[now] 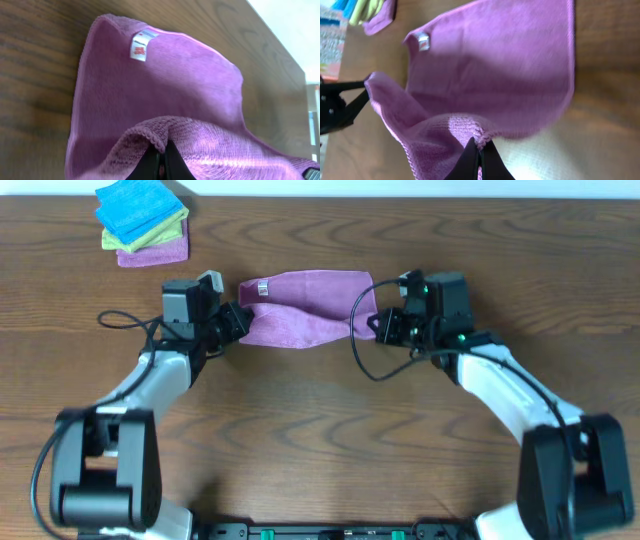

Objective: Fold the cloth
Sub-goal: 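Lift the near edge and fold it forward over the far edge with both grippers, then lower the folded edge onto the far edge and flatten with both grippers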

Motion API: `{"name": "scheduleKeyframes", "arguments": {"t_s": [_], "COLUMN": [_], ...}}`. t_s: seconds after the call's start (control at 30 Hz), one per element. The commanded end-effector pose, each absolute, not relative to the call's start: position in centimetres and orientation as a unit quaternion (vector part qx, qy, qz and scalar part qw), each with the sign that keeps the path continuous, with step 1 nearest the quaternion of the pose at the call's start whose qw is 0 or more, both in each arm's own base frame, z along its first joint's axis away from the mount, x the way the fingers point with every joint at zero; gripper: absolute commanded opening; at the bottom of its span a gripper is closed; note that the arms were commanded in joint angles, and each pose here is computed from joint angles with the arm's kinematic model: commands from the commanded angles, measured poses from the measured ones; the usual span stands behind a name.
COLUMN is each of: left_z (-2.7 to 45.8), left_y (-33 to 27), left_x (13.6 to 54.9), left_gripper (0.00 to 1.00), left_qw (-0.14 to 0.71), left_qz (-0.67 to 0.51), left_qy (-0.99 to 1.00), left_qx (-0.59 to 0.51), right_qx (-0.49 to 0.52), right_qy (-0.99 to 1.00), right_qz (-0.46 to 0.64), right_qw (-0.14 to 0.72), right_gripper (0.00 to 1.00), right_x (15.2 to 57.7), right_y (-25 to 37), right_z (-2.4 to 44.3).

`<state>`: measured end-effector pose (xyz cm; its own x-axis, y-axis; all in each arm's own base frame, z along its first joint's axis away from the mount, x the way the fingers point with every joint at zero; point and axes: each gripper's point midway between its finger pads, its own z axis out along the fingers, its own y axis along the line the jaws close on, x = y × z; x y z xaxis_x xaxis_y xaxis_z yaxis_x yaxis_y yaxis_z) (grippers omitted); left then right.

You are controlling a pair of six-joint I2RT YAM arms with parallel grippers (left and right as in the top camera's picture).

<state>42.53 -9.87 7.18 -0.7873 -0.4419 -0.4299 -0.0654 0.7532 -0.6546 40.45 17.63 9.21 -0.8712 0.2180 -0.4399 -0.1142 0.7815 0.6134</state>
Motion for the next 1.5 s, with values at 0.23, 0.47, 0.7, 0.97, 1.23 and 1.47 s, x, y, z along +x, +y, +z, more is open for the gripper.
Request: {"name": "scheduleKeyframes", "arguments": {"t_s": [0.23, 0.47, 0.7, 0.97, 1.23, 1.47], "left_z": [8.1, 7.0, 5.8, 6.2, 6.0, 6.5], "left_y": [-9.6, -9.7, -9.8, -9.1, -8.1, -7.1], "left_x": [48.5, 49.7, 49.9, 50.6, 50.9, 51.8], "left_gripper": [0.06, 0.06, 0.05, 0.06, 0.06, 0.05], "left_qw": [0.335, 0.333, 0.330, 0.351, 0.364, 0.391], "left_qz": [-0.303, -0.295, -0.290, -0.262, -0.229, -0.190], "left_qy": [0.884, 0.888, 0.891, 0.893, 0.896, 0.896], "left_qx": [-0.121, -0.118, -0.116, -0.107, -0.105, -0.090], "right_qx": [0.036, 0.043, 0.048, 0.057, 0.060, 0.056], "right_qy": [0.917, 0.915, 0.912, 0.916, 0.910, 0.905], "right_qz": [0.313, 0.314, 0.313, 0.305, 0.319, 0.322], "right_qw": [0.244, 0.248, 0.259, 0.254, 0.259, 0.272], "right_gripper": [0.02, 0.02, 0.01, 0.02, 0.01, 0.02], "right_x": [46.0, 48.4, 49.9, 50.1, 50.7, 51.5], "right_y": [17.8, 17.8, 17.3, 17.0, 17.4, 17.6], "right_z": [6.0, 5.3, 5.4, 4.2, 4.0, 5.1]}}
